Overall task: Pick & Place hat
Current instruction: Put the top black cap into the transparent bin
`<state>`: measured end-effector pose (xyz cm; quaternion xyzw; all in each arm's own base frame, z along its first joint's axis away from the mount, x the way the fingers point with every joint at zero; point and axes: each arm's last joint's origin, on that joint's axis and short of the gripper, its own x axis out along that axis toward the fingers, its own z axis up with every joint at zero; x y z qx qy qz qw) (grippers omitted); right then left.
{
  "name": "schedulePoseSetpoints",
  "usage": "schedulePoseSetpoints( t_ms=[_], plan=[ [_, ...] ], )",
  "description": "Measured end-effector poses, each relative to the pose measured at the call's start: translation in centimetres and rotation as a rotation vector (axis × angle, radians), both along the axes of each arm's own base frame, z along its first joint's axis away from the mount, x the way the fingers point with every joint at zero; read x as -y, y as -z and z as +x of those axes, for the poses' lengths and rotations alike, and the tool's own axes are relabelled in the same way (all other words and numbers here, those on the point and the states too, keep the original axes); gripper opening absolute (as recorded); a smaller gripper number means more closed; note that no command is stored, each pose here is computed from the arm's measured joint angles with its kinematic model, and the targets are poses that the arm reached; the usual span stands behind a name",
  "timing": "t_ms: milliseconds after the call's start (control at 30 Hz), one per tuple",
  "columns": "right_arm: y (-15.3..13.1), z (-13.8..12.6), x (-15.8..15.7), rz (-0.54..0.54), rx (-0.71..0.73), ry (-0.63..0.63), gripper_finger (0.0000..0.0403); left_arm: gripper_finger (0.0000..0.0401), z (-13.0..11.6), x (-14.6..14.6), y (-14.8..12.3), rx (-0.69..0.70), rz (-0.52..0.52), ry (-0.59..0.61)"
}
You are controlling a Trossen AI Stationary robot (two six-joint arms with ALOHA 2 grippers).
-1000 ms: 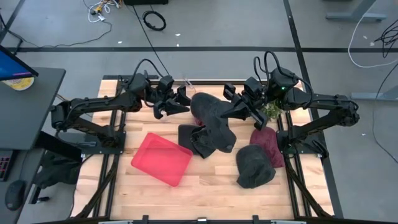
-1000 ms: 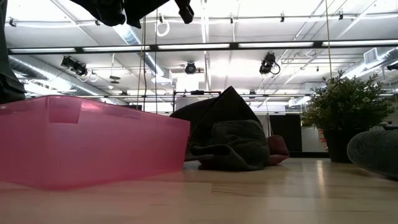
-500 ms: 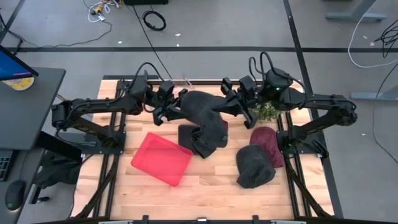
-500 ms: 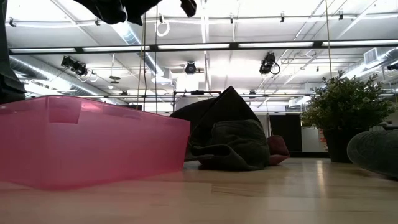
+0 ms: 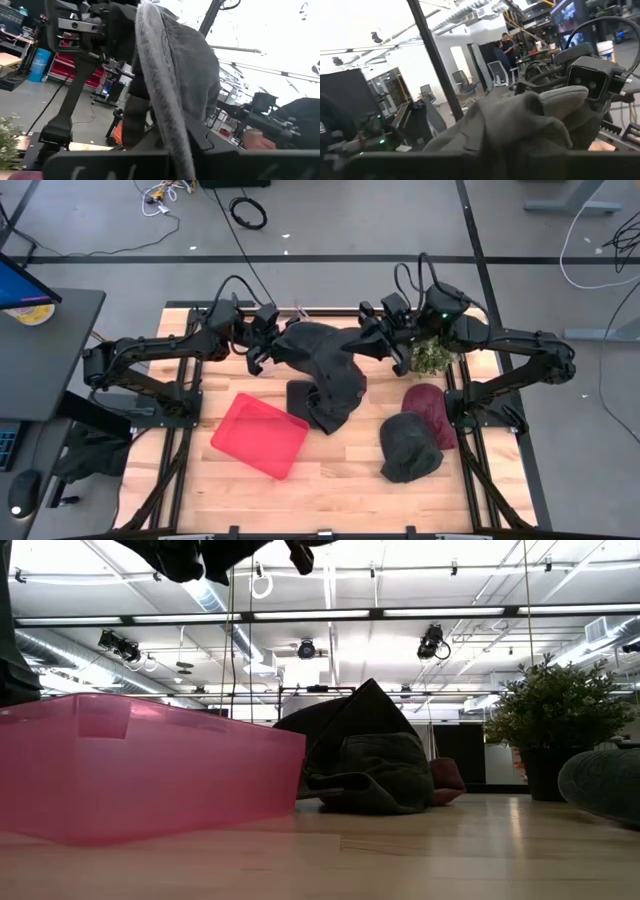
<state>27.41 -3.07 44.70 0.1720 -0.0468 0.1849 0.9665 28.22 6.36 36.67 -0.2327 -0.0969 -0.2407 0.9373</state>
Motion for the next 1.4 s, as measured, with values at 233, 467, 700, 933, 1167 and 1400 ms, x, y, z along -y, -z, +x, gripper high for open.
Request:
schedulePoseSetpoints(
  t_ms=[233, 467, 700, 933, 1167, 1400],
  plan=[
    [-1.6, -3.2, 0.7, 0.042, 0.004, -0.032, 0.0189, 0.0011, -0.1, -0.3, 0.0, -0.017, -0.011, 0.034],
    [-2.6, -7.9, 1.4, 0.052, -0.039, 0.067, 0.0249, 0.0011, -0.3, -1.4, 0.1, -0.062, -0.112, -0.009],
    [-2.0, -10.4, 1.3, -0.001, -0.135, 0.318, 0.0239, 0.0011, -0.7, -4.4, 0.7, -0.11, -0.366, -0.308],
    [-0.8, -9.3, 1.7, 0.009, -0.232, 0.347, 0.0219, 0.0011, -1.4, -7.3, 2.3, -0.229, -0.648, -0.566],
    [2.4, -7.0, 2.4, 0.032, -0.346, 0.346, 0.0212, 0.0011, -4.2, -9.1, 2.4, -0.316, -0.559, -0.741],
    [5.5, -5.3, 2.9, 0.104, -0.373, 0.343, 0.0212, 0.0011, -8.9, -9.6, 0.9, -0.449, -0.341, -0.885]
  ],
)
